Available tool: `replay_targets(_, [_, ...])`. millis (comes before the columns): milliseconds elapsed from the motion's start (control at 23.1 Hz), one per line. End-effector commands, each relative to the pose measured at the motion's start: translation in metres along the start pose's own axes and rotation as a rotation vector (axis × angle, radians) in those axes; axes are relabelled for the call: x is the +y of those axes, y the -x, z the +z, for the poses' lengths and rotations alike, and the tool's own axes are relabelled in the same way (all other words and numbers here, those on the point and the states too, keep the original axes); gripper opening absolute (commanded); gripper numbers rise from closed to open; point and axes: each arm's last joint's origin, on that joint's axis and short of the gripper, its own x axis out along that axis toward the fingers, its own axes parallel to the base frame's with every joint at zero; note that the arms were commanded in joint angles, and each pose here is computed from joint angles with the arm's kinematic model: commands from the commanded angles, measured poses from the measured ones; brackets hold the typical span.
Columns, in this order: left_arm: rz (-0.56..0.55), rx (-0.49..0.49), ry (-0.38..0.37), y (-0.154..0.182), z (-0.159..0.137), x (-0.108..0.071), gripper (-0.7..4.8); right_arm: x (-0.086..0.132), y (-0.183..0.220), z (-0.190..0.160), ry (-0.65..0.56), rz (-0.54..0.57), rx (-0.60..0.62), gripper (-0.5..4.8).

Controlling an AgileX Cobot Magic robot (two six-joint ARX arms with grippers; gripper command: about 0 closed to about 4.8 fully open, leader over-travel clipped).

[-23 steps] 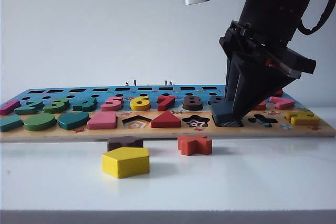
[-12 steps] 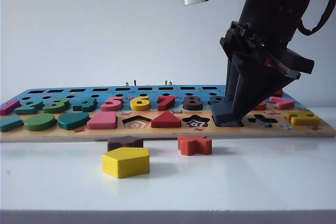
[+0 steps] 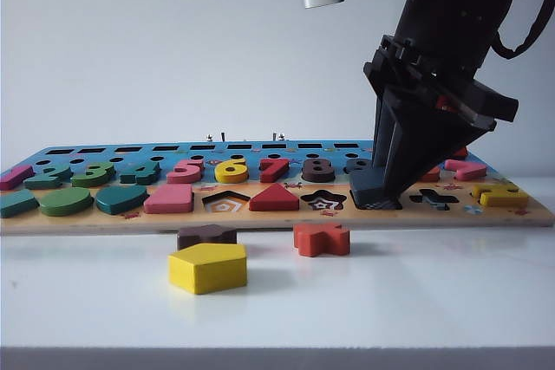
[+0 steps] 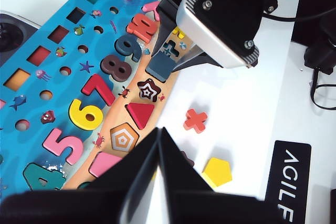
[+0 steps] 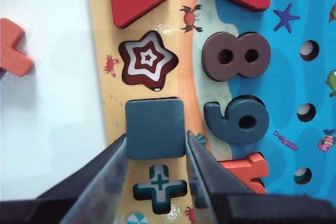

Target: Insert the cube into the slot.

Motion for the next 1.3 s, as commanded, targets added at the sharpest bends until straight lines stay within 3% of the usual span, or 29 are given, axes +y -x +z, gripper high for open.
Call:
replay_targets(43, [0.004,-0.011,-0.013,0.0012,0.0016,-0.0002,0.17,-0.0015,0.0012,0.0010,-0.009,-0.007,-0.010,1.36])
replay_targets(1301, [0.017,-0.003,-0.011,0.0012,0.0012,0.0001,0.17,-0.0016,0.0013,0.0009,-0.051,-0.007,-0.010,1.80])
